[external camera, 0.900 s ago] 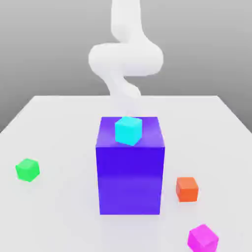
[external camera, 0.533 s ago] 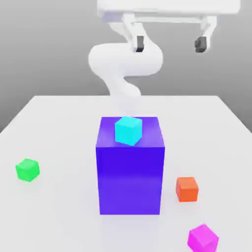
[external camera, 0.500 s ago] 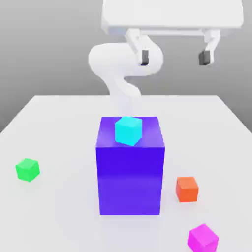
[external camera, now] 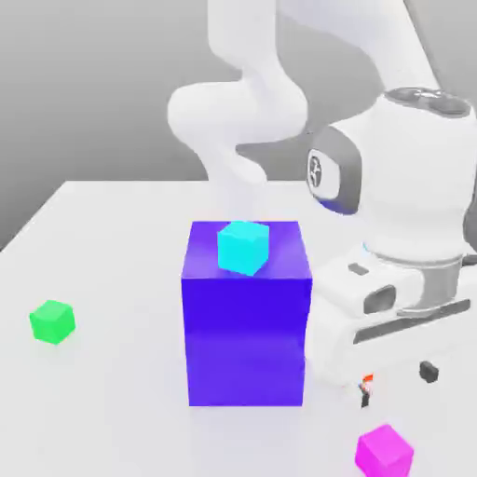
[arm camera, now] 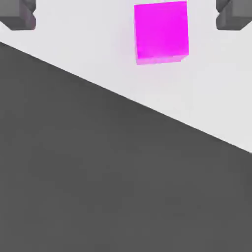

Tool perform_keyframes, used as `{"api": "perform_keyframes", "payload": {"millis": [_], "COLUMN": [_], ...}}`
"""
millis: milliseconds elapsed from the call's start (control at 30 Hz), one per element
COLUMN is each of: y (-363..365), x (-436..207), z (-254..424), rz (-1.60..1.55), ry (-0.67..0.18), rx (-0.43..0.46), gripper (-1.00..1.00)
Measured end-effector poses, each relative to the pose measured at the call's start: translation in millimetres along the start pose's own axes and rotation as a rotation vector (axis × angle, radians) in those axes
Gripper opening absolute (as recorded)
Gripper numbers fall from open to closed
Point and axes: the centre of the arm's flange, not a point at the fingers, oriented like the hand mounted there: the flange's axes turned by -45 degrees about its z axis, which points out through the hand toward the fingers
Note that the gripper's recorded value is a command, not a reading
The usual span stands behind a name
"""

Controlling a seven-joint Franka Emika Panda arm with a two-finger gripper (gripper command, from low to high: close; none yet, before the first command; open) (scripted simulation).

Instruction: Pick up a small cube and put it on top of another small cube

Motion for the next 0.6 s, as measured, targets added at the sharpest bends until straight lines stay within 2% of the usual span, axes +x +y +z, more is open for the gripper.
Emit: {"api": "perform_keyframes", "payload": {"millis": [167, 200, 433, 600], "y": [-9.6, -9.9, -10.1, -10.9], "x": [-5.9, -6.9, -7.1, 1.4], "z": [74.5, 85.1, 86.2, 26.2], "rz": [-0.022, -0.022, -0.023, -0.041], "ry": [-0.035, -0.036, -0.036, -0.016], "rx": [0.008, 0.008, 0.008, 0.006], "gripper": [0.00, -1.00, -1.00, -1.00]}}
